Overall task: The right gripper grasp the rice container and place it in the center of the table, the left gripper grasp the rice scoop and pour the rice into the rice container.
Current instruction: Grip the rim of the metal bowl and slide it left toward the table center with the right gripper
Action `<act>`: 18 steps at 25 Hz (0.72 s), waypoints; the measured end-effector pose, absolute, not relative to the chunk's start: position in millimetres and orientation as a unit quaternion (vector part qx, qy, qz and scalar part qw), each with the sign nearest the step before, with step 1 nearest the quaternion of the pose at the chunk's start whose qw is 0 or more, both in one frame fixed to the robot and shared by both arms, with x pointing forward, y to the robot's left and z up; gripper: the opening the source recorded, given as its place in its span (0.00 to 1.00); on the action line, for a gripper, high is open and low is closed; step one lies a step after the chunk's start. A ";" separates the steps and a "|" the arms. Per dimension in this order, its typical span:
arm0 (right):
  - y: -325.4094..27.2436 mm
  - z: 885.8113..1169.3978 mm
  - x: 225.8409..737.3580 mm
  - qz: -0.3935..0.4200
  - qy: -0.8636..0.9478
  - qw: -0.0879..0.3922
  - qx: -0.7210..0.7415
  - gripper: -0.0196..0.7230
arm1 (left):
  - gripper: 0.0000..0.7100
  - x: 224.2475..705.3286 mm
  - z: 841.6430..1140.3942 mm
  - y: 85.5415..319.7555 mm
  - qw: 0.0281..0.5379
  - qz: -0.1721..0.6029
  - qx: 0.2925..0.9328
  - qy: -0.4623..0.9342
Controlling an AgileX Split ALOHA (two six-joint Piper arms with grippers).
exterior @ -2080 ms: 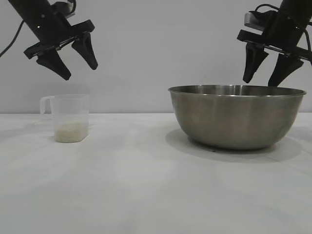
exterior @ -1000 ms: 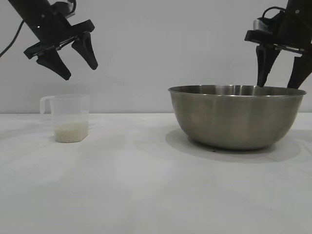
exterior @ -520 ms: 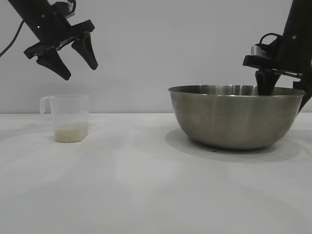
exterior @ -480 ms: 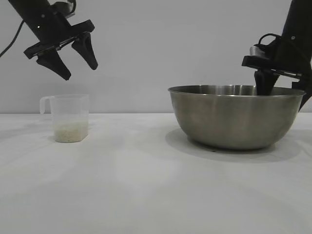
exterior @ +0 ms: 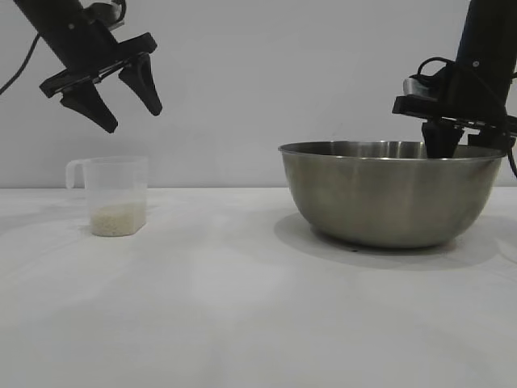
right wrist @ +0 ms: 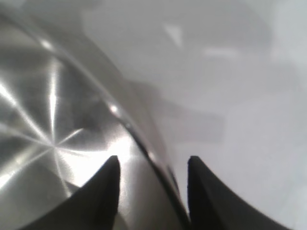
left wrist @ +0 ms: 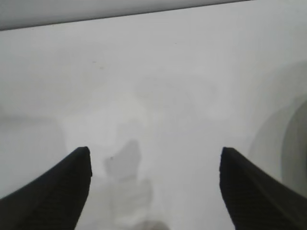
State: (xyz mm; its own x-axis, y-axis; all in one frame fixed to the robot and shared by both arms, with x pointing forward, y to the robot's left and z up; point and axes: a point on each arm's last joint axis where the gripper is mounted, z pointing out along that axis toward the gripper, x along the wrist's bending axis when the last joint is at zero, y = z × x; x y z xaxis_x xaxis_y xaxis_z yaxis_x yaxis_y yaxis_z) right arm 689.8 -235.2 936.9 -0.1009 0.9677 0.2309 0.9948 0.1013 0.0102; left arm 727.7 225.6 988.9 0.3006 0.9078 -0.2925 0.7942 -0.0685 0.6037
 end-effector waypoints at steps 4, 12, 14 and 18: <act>-235.9 936.7 689.8 -0.079 -0.737 0.080 -0.666 0.33 | 0.77 727.7 988.9 225.6 0.350 0.081 0.726 0.586; -237.1 936.4 689.6 -0.073 -0.738 0.076 -0.666 0.03 | 0.77 727.7 988.9 225.6 0.350 0.081 0.726 0.586; -236.3 936.4 689.5 -0.073 -0.739 0.076 -0.665 0.03 | 0.77 727.7 988.9 225.6 0.350 0.081 0.726 0.586; -236.0 936.4 689.6 -0.074 -0.739 0.076 -0.665 0.03 | 0.77 727.7 988.9 225.6 0.350 0.081 0.726 0.586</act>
State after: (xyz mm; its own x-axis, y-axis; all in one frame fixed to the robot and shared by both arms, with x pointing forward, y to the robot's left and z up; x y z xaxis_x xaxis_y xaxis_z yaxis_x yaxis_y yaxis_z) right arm 689.6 -236.0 936.4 -0.1026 0.9719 0.2119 0.9946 0.1032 0.0081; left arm 727.7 225.6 988.9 0.3006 0.9078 -0.2925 0.7942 -0.0685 0.6037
